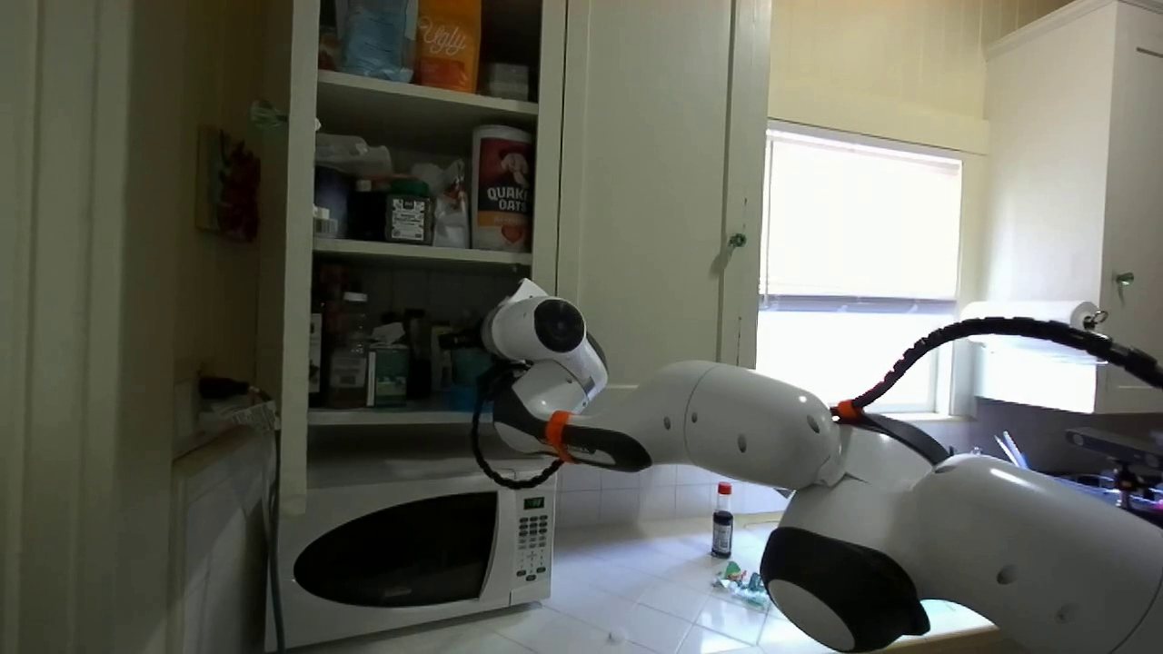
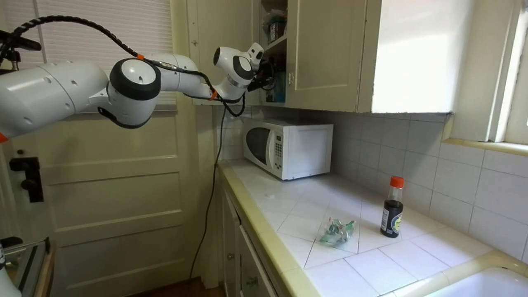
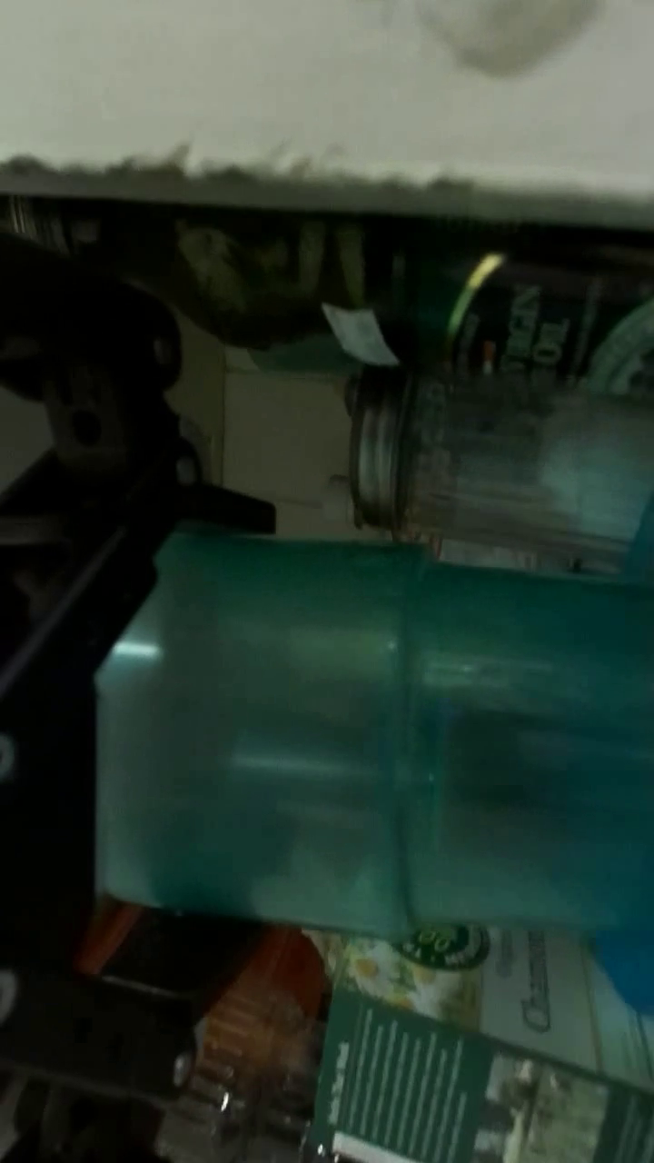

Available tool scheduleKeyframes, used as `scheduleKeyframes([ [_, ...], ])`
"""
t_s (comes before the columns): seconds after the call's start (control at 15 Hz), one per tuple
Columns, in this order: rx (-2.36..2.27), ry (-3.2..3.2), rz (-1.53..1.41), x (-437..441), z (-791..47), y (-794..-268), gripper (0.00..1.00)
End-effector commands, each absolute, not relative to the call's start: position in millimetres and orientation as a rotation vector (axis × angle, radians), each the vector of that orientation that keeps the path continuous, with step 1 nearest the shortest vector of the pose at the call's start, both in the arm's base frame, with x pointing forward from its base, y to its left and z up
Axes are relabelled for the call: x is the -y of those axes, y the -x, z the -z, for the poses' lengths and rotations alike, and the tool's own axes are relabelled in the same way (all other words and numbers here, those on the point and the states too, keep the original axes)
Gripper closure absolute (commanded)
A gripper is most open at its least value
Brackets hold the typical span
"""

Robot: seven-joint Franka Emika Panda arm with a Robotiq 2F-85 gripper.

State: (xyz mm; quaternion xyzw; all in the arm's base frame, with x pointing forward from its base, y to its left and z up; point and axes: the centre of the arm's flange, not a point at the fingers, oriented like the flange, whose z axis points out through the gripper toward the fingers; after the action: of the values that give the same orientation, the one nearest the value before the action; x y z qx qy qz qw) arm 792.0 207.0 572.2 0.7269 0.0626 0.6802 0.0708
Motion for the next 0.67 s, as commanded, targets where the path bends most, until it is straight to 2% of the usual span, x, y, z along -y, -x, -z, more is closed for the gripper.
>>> scheduleKeyframes([
  [0.0,-0.222,-2.241,-2.117,-221.8,-593.9,-861.2,0.0],
  [0.6,-0.268,-2.036,-1.981,-210.3,-600.7,-861.6,0.0],
])
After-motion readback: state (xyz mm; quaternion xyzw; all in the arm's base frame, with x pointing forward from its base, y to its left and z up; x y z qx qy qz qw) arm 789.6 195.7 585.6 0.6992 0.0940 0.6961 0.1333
